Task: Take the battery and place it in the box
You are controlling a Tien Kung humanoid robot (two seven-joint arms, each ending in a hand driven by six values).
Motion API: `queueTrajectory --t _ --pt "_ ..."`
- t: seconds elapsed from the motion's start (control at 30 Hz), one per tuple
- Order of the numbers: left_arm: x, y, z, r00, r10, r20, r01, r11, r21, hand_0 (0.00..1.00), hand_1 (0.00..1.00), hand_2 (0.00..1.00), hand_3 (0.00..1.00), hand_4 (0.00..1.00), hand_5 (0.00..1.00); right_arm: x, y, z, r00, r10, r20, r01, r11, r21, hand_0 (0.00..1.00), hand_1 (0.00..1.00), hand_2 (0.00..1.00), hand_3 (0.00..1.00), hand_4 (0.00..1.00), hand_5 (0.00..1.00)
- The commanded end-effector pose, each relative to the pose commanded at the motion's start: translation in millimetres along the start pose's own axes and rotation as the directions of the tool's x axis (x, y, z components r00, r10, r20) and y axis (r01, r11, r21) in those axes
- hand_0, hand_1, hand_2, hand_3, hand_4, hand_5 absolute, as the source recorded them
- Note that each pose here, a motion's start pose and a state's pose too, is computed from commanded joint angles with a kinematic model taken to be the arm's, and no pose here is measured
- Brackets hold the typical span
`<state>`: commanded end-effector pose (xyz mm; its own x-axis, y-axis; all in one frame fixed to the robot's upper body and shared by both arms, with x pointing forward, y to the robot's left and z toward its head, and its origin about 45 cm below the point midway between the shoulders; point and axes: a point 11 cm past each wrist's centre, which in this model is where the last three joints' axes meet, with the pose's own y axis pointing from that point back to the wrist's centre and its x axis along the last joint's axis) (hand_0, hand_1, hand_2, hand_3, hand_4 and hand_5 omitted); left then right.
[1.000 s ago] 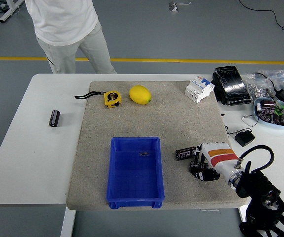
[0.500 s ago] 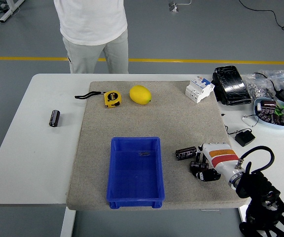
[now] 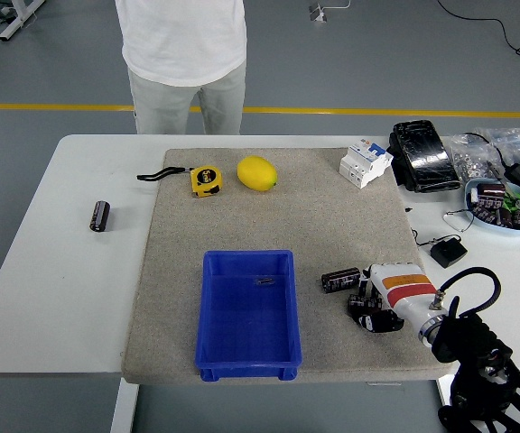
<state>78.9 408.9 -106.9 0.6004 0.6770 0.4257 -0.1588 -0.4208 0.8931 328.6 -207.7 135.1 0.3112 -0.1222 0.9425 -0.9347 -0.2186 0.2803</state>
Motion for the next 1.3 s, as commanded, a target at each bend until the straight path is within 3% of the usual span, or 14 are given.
queueTrajectory --t 1.3 --pt "3.9 -0.5 -1.6 1.0 0.006 0.001 -0.006 1.0 0.006 0.704 0.687 0.727 0.628 0.651 0.659 14.1 0.8 -8.9 1.0 0.018 -0.009 -0.017 0.999 0.035 0.025 0.22 0.39 0.457 0.817 0.157"
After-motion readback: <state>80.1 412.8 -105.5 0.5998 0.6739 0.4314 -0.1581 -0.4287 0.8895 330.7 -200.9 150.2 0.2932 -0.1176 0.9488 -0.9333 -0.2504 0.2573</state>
